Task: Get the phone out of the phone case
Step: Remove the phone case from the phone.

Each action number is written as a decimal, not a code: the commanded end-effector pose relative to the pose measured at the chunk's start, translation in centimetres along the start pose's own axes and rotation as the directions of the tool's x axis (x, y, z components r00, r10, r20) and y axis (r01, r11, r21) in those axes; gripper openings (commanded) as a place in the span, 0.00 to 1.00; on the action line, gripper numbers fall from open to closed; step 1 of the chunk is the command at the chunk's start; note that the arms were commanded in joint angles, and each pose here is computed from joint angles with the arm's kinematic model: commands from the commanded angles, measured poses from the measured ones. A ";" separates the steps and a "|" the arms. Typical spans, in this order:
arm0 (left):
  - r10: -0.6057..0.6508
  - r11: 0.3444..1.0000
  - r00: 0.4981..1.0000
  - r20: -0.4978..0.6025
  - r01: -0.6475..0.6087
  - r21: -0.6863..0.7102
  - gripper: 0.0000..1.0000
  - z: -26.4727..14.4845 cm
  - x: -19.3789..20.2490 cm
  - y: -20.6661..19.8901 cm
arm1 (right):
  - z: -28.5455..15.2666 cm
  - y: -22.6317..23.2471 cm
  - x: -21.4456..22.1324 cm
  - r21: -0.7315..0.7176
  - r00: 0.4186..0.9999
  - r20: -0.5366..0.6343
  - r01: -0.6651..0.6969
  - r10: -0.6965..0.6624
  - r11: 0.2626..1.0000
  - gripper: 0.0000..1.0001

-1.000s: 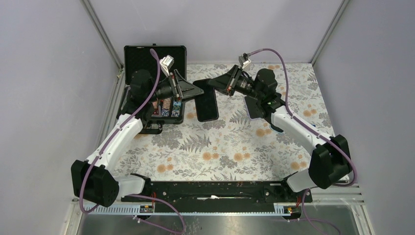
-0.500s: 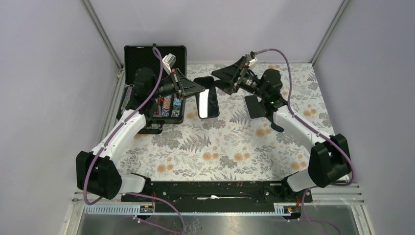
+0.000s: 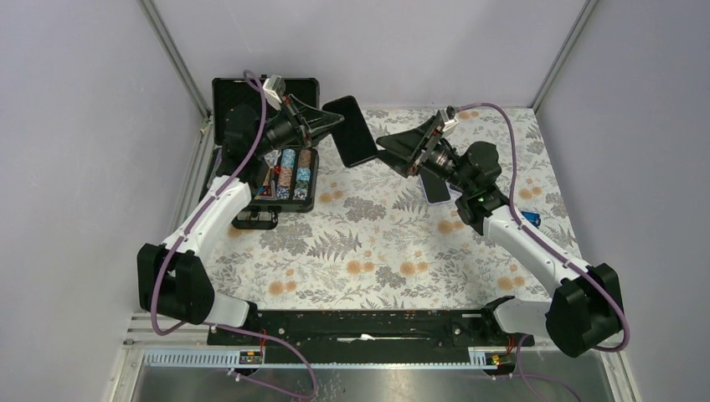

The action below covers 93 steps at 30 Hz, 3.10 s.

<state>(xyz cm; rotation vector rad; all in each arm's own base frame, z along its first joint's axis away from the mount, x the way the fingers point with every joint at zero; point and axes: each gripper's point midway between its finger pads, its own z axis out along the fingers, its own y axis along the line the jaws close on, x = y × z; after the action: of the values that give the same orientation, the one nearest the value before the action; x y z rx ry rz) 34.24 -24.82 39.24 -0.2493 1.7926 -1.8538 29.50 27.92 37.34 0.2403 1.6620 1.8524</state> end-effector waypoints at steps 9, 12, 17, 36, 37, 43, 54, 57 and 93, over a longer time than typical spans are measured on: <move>-0.081 0.982 0.988 0.129 0.057 0.178 0.00 0.0 -2.7 -4.7 | -0.5 4.0 -1.1 -0.110 0.989 0.148 0.016 0.000 0.994 0.37; -0.084 0.983 0.985 0.148 0.057 0.175 0.00 -0.5 -2.7 -5.4 | -0.2 4.3 -1.1 -0.112 0.990 0.139 0.016 0.000 0.994 0.37; -0.105 0.983 0.983 0.151 0.079 0.168 0.00 -0.5 -2.7 -5.7 | 0.5 4.8 -1.3 -0.189 0.992 0.124 -0.014 0.038 0.982 0.41; -0.148 0.970 0.978 0.150 0.113 0.217 0.00 -0.5 -3.1 -6.0 | 1.6 5.4 -2.6 -0.248 0.985 0.158 -0.025 0.065 0.969 0.51; -0.145 0.971 0.977 0.156 0.111 0.209 0.00 -0.5 -3.2 -5.8 | 1.7 5.4 -2.4 -0.246 0.987 0.151 -0.020 0.059 0.969 0.56; -0.179 0.965 0.971 0.157 0.142 0.221 0.00 -0.4 -3.3 -5.1 | 2.0 5.3 -2.1 -0.243 0.990 0.128 -0.030 0.062 0.969 0.55; -0.226 0.950 0.962 0.155 0.183 0.253 0.00 -0.2 -3.6 -4.6 | 2.2 4.8 -1.6 -0.237 0.990 0.114 -0.055 0.084 0.970 0.31; -0.238 0.946 0.960 0.144 0.196 0.257 0.00 -0.1 -3.5 -4.4 | 2.5 4.6 -1.7 -0.240 0.987 0.106 -0.094 0.122 0.966 0.12; -0.595 0.721 0.800 -0.082 0.576 0.385 0.00 -0.9 -1.1 -11.5 | 2.3 -1.5 -1.6 -0.300 0.939 0.109 -0.283 0.328 0.911 0.00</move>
<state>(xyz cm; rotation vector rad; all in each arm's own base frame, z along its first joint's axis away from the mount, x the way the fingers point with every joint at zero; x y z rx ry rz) 37.08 -25.38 40.10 -0.7948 1.5579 -2.2211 31.75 27.47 39.82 0.5224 1.1821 2.2755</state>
